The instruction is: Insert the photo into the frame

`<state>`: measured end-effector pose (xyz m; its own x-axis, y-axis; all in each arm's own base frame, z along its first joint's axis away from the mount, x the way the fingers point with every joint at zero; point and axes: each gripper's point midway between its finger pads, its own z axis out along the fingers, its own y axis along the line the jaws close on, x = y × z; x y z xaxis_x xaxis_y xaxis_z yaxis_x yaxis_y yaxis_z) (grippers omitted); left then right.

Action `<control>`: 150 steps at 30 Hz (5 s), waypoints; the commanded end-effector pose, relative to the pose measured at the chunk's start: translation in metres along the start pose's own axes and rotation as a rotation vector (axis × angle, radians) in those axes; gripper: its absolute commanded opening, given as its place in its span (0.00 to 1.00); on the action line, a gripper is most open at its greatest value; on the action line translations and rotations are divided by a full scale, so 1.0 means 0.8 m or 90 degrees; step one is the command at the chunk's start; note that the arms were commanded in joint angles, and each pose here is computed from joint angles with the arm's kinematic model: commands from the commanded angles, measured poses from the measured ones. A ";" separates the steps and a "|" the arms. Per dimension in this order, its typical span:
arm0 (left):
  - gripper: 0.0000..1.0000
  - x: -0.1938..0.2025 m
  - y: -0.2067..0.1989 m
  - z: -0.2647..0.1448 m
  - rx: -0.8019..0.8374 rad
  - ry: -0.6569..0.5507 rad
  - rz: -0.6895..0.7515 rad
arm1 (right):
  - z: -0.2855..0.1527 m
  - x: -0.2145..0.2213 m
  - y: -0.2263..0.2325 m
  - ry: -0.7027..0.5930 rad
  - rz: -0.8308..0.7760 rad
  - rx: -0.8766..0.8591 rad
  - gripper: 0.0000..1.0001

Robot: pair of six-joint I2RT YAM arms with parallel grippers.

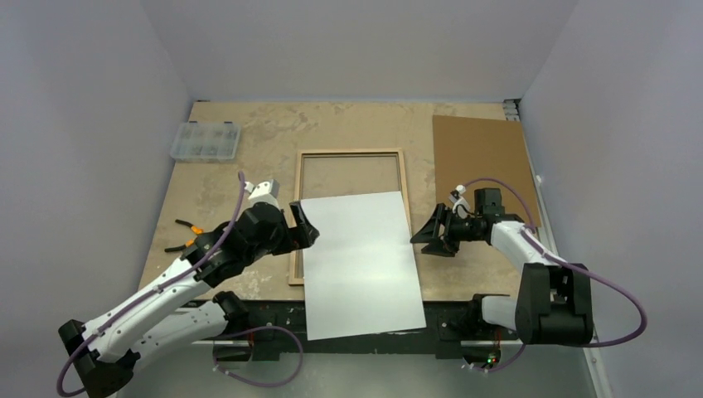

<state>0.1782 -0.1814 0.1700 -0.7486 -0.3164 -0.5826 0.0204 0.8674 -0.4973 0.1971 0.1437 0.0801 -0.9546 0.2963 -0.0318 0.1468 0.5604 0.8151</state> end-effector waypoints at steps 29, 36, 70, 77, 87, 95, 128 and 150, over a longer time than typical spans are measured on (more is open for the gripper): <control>0.66 0.116 0.052 0.094 -0.075 0.212 -0.015 | 0.031 0.046 -0.021 0.081 -0.008 0.059 0.53; 0.65 0.113 0.050 0.093 -0.064 0.203 -0.017 | 0.016 0.039 0.038 0.071 -0.019 -0.037 0.50; 0.76 0.039 0.023 0.055 -0.064 0.132 0.054 | 0.011 -0.017 0.122 -0.005 -0.128 -0.179 0.13; 0.79 0.015 0.036 0.063 -0.104 0.126 0.047 | 0.019 -0.030 0.117 -0.015 -0.117 -0.167 0.06; 0.83 -0.008 0.051 0.089 -0.140 0.117 0.062 | 0.030 -0.063 0.104 -0.059 -0.118 -0.135 0.00; 0.88 -0.023 0.056 0.091 -0.145 0.110 0.035 | 0.040 -0.094 0.095 -0.103 -0.115 -0.094 0.00; 0.83 0.015 0.124 0.122 -0.097 0.164 -0.127 | -0.014 -0.134 0.088 -0.355 -0.076 -0.079 0.01; 0.81 0.043 0.131 0.142 -0.083 0.209 -0.138 | 0.046 -0.030 0.042 -0.062 -0.077 -0.161 0.42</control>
<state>0.2336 -0.1463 0.0386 -0.8914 -0.3759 -0.2532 -0.2134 0.8410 -0.4972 0.2426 0.1749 0.0831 -0.9066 0.3899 -0.1614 0.0260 0.4333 0.9009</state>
